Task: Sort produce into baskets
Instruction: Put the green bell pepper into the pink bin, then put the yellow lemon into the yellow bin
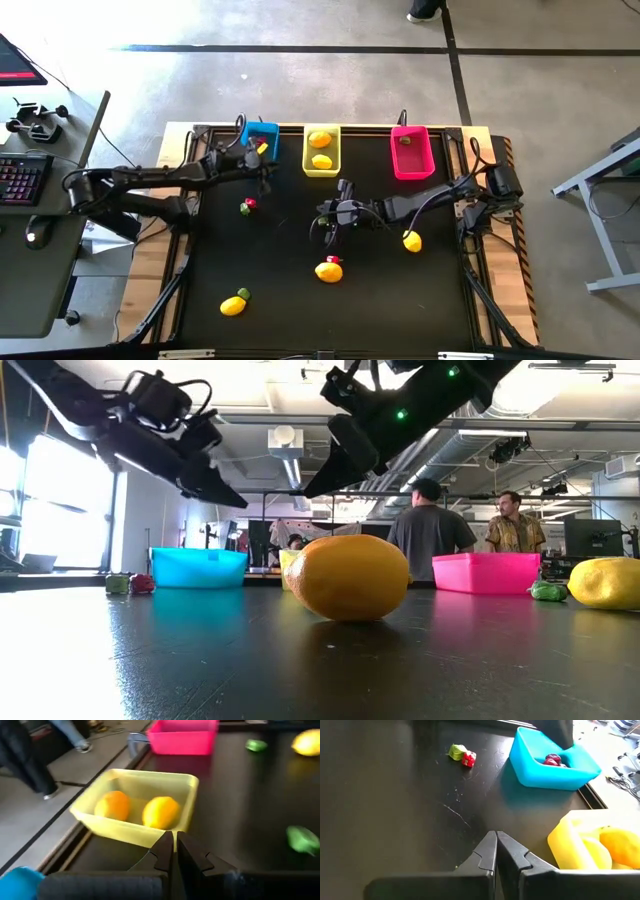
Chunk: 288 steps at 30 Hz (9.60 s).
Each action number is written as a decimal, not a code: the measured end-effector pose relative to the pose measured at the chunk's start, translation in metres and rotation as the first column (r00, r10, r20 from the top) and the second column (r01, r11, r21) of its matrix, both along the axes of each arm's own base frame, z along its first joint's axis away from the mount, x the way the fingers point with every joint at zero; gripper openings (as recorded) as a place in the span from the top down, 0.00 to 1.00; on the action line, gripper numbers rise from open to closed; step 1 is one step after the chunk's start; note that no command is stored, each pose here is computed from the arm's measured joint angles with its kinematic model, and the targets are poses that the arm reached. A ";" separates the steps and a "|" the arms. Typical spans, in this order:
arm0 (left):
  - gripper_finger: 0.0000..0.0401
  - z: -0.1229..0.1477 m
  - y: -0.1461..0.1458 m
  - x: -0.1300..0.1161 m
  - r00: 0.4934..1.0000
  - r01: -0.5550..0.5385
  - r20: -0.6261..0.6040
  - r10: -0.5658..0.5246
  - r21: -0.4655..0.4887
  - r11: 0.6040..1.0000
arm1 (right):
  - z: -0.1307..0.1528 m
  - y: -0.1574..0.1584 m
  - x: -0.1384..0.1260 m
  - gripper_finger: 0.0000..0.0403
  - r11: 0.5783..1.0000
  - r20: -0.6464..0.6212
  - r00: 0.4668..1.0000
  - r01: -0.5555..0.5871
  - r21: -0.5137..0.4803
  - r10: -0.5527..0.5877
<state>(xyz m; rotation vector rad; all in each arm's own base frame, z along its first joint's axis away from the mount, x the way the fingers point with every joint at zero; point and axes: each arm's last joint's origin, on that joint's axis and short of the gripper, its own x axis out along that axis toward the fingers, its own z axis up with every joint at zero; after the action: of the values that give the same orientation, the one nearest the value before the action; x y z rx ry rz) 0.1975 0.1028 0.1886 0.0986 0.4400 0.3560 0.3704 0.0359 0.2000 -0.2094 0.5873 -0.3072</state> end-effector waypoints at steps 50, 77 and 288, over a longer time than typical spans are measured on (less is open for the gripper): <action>0.98 -0.033 -0.028 0.013 0.982 0.090 -0.172 -0.082 0.040 0.995 | -0.027 -0.002 -0.014 1.00 0.995 0.115 0.991 -0.081 0.063 0.073; 0.98 -0.060 -0.083 -0.007 0.946 0.319 0.064 -0.318 -0.018 0.948 | -0.042 0.019 -0.027 0.65 0.979 0.051 0.998 -0.035 0.203 0.025; 0.98 -0.067 -0.087 -0.010 0.961 0.275 -0.004 -0.276 -0.044 0.960 | 0.024 0.036 -0.194 0.23 0.440 -0.663 0.536 0.835 0.329 -0.523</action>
<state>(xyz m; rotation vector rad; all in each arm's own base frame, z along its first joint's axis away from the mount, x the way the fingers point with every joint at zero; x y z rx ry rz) 0.1875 0.0160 0.1212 0.1187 0.4372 0.0716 0.1760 0.0718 0.2240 0.6912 1.2455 -0.8948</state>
